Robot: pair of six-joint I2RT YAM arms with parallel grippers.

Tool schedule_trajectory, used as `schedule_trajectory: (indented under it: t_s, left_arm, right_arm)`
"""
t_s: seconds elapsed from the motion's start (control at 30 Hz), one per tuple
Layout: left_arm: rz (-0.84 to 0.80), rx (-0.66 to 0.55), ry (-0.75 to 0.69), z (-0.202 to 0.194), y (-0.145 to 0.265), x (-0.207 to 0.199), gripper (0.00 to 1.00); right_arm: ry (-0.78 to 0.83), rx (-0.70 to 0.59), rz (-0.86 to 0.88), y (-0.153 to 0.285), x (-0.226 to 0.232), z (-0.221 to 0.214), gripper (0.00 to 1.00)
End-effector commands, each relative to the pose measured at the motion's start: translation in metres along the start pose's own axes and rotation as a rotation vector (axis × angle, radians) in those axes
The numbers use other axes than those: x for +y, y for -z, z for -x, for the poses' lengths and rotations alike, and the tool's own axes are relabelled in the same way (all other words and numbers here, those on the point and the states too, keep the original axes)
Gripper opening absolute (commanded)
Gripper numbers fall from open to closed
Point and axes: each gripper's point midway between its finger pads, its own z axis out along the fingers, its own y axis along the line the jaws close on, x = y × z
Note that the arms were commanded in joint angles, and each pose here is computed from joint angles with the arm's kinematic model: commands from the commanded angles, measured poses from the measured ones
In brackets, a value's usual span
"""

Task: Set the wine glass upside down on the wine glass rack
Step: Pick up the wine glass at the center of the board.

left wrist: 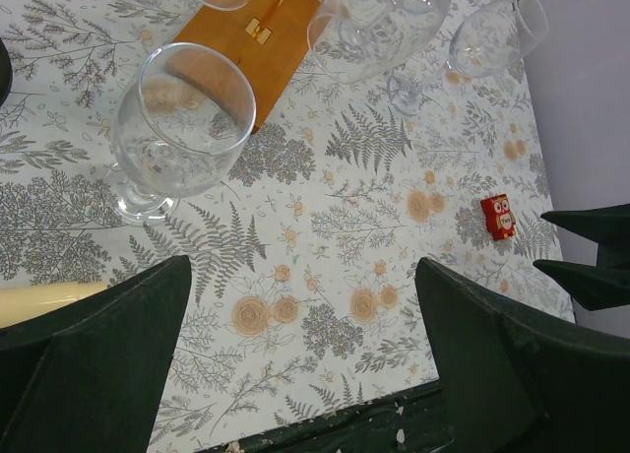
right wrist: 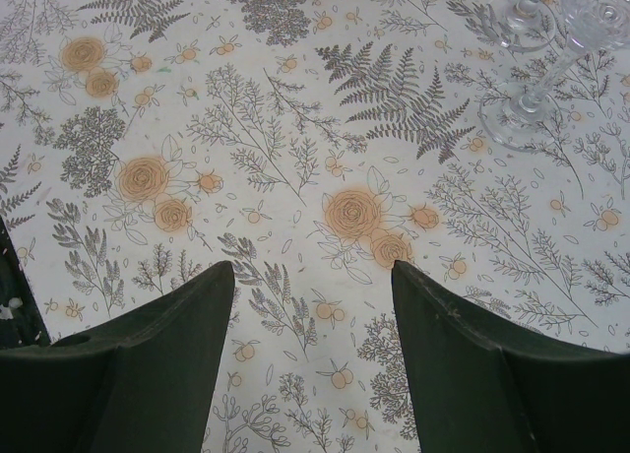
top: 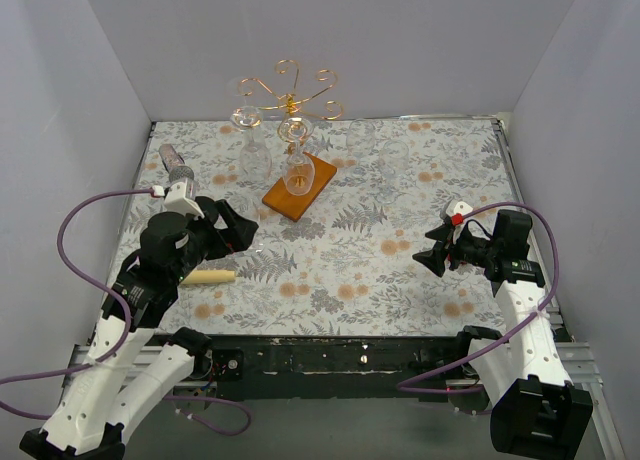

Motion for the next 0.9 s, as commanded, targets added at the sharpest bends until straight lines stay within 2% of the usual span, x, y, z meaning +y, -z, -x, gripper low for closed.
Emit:
schedule_trajectory:
  t_s: [0.0, 0.87]
  left_arm:
    - [-0.015, -0.014, -0.014, 0.0077, 0.0036, -0.0056, 0.98]
    - [-0.012, -0.013, -0.038, 0.0127, 0.0033, -0.008, 0.98]
  right_arm:
    - [0.024, -0.025, 0.008, -0.0003, 0.0009, 0.0033, 0.73]
    - [0.02, -0.024, 0.009, -0.0004, 0.0004, 0.0033, 0.73]
